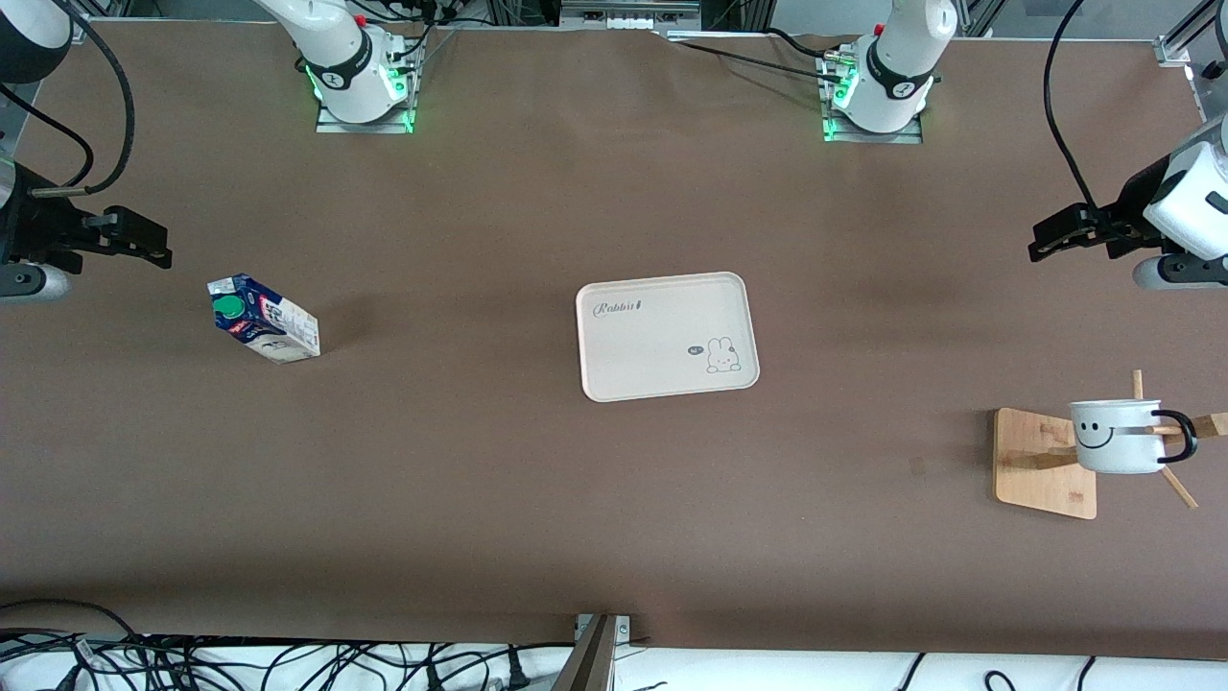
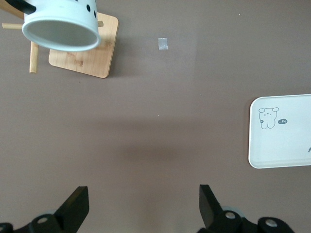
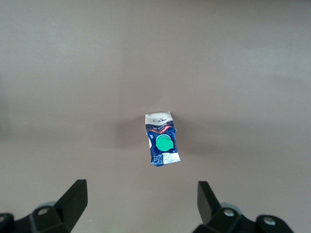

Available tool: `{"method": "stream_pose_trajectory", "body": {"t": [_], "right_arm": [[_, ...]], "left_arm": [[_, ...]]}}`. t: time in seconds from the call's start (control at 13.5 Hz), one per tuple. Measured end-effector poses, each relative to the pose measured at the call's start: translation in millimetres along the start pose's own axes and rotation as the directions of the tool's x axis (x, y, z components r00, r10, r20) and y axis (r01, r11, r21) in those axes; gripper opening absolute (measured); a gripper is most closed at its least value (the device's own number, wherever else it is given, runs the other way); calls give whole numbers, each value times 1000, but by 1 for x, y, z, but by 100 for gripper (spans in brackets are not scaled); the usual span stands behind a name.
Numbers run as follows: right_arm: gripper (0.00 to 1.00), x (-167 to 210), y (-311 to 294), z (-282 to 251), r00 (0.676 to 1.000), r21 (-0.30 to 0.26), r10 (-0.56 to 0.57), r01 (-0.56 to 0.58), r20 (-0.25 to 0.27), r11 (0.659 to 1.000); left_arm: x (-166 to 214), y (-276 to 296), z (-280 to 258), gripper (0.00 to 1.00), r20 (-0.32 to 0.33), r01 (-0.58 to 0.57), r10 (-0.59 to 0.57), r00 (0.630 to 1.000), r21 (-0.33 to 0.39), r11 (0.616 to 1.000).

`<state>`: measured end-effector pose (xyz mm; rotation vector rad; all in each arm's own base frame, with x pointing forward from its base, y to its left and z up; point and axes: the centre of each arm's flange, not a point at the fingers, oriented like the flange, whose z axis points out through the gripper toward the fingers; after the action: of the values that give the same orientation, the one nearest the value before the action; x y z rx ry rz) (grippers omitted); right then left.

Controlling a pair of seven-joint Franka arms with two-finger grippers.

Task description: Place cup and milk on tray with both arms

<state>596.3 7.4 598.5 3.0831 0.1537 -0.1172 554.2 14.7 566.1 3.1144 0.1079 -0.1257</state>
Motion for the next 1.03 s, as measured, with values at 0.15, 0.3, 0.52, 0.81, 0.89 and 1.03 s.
{"method": "stream_pose_trajectory", "body": {"t": [0.15, 0.3, 0.52, 0.81, 0.89, 1.03], "right_arm": [[100, 0, 0, 0, 1000, 0, 0, 0, -1, 1000], [100, 0, 0, -1, 1000, 0, 0, 0, -4, 1000], [100, 1, 0, 0, 1000, 0, 0, 0, -3, 1000], [100, 1, 0, 0, 1000, 0, 1, -1, -1, 1000], [100, 2, 0, 1, 1000, 0, 1, -1, 0, 1000], [100, 4, 0, 6, 1000, 0, 1, -1, 12, 1000]], "left_arm": [[0, 0, 0, 100, 0, 0, 0, 1000, 0, 1000], [0, 1, -1, 100, -1, -2, 2, 1000, 0, 1000], [0, 2, -1, 100, -2, -3, 3, 1000, 0, 1000], [0, 2, -1, 100, -2, -3, 3, 1000, 0, 1000], [0, 2, -1, 100, -2, -3, 3, 1000, 0, 1000], [0, 2, -1, 100, -2, -3, 3, 1000, 0, 1000]]}}
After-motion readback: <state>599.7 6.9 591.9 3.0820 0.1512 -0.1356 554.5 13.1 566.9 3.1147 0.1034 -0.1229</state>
